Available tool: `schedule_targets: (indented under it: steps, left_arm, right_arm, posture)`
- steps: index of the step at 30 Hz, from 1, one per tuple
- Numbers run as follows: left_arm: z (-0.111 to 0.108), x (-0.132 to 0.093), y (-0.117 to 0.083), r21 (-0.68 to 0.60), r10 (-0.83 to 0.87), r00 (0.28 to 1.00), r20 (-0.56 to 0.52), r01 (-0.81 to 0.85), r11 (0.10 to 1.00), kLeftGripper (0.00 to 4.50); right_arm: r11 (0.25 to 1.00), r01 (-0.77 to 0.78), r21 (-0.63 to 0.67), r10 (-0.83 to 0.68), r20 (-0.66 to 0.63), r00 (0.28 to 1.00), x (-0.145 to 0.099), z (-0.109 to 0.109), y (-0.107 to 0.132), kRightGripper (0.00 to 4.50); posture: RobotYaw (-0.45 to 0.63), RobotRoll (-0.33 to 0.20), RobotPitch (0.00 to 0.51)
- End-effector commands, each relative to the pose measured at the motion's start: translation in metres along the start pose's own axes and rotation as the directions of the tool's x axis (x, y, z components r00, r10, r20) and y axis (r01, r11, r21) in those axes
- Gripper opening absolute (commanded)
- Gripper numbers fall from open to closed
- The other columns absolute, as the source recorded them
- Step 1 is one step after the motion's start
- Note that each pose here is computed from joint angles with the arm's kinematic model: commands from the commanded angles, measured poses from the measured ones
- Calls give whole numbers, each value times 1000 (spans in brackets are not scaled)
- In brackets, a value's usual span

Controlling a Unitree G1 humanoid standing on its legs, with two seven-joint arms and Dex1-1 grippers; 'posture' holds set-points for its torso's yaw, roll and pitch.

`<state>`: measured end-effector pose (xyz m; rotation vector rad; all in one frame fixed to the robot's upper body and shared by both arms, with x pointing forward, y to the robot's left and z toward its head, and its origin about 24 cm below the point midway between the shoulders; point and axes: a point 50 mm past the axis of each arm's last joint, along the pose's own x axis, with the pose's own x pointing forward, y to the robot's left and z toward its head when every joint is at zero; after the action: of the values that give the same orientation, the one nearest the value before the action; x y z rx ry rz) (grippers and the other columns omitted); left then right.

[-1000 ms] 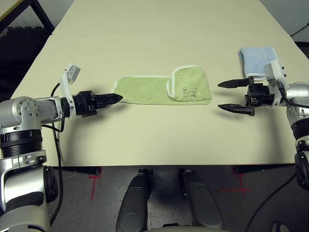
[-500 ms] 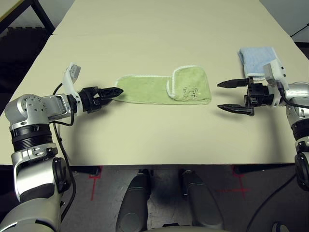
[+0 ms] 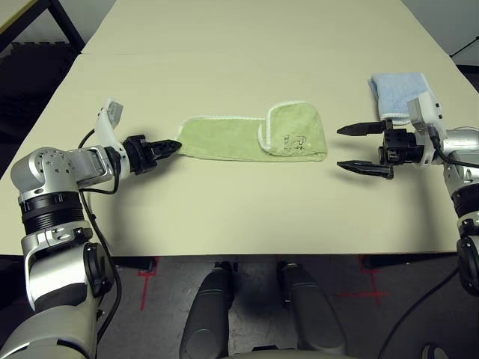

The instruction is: Fold the towel and set it aside.

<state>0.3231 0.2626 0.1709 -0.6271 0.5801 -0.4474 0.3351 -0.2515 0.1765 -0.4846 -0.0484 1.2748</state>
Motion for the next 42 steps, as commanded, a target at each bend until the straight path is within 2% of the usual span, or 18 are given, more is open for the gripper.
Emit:
schedule_targets:
  steps: [1,4,15,24,28,35,42]
  left_arm:
    - [2,-2,0,-8,1,1000,9,-1,1000,48]
    - [0,-10,3,1,18,1000,-1,-18,1000,48]
    - [-5,-49,36,75,176,984,2,-176,982,48]
    - [9,-54,31,133,184,980,74,-193,972,48]
    - [19,-54,13,182,124,989,77,-136,974,48]
    - [39,-39,-45,294,-78,993,86,49,954,48]
    - [35,-21,-102,363,-308,951,-14,292,885,48]
  right_arm:
    - [1000,4,5,-4,-11,1000,-1,-4,3,4500]
    - [1000,4,6,-4,-10,1000,0,-4,2,4500]
    - [1000,7,10,-7,-12,1000,2,-5,2,4500]
    - [1000,3,6,-3,-6,1000,7,-3,-1,4500]
    - [1000,3,3,-3,-5,1000,7,-2,-3,4500]
    - [1000,5,2,-5,-4,1000,9,-1,-5,4500]
    - [1000,15,3,-15,1,1000,11,0,-8,4500]
  posture:
    - [-56,0,192]
    - [-55,0,188]
    - [-40,0,178]
    - [-27,0,174]
    - [-22,0,174]
    - [-17,0,174]
    - [-14,0,176]
